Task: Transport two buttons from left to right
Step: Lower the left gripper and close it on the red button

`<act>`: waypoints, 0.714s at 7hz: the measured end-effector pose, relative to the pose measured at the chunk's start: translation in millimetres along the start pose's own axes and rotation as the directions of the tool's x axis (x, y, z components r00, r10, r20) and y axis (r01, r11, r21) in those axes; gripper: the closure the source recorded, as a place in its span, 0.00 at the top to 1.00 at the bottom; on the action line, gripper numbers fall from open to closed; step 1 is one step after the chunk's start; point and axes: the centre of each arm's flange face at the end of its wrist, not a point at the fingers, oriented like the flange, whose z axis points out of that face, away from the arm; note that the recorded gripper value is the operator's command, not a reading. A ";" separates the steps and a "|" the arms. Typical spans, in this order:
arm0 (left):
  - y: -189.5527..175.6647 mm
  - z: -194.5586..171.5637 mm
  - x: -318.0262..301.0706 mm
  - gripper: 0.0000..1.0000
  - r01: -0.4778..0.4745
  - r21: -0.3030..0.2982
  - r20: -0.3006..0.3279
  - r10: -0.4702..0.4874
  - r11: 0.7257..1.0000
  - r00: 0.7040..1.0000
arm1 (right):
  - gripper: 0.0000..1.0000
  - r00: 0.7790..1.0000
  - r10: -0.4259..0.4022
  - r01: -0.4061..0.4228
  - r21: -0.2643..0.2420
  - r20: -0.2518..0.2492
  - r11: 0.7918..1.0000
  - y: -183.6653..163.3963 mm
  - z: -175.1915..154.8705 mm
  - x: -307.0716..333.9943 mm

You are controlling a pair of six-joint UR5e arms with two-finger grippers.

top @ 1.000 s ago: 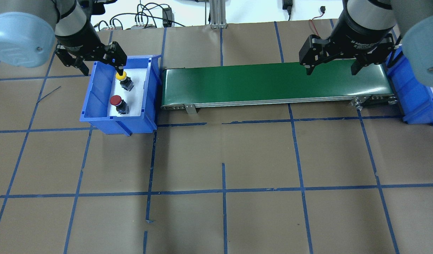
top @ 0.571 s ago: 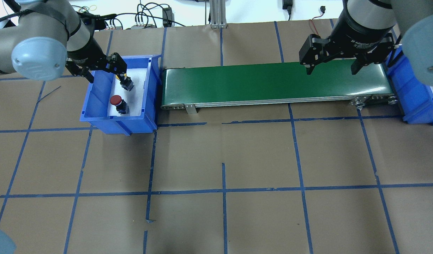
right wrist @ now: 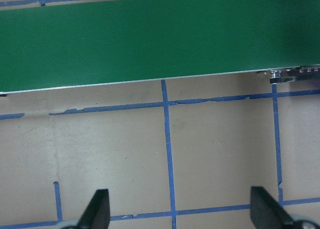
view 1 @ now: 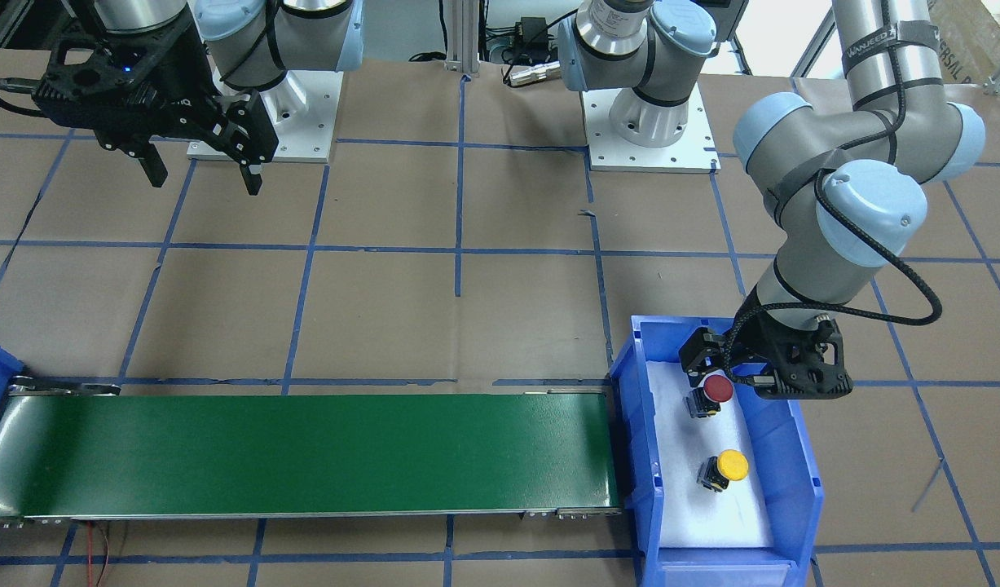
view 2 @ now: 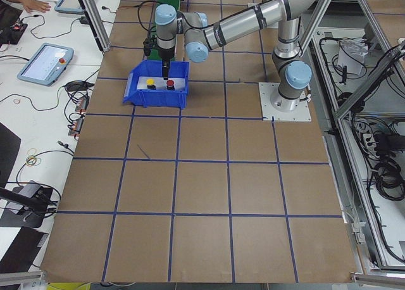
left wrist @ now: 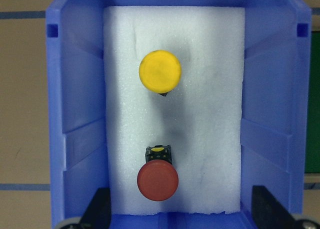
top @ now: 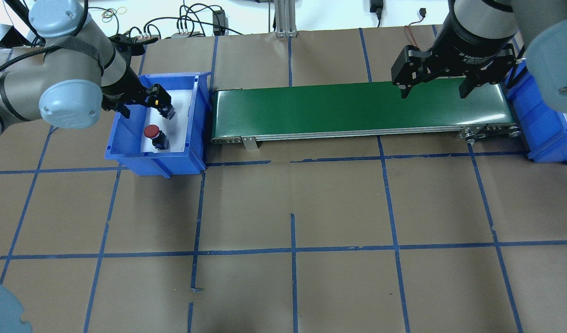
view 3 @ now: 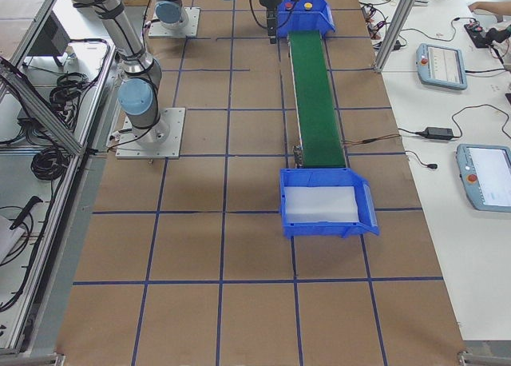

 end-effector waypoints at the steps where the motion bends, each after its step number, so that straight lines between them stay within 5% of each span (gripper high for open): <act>1: 2.8 8.2 0.1 0.98 0.000 0.006 0.000 0.000 1.000 1.000 | 1.00 1.000 0.001 -0.001 0.000 0.000 1.000 0.0 0.1 -0.1; 5: 21.6 41.5 1.3 0.97 0.000 -0.009 0.004 0.000 1.000 1.000 | 1.00 1.000 0.000 0.000 0.000 0.000 1.000 0.0 -0.1 -0.1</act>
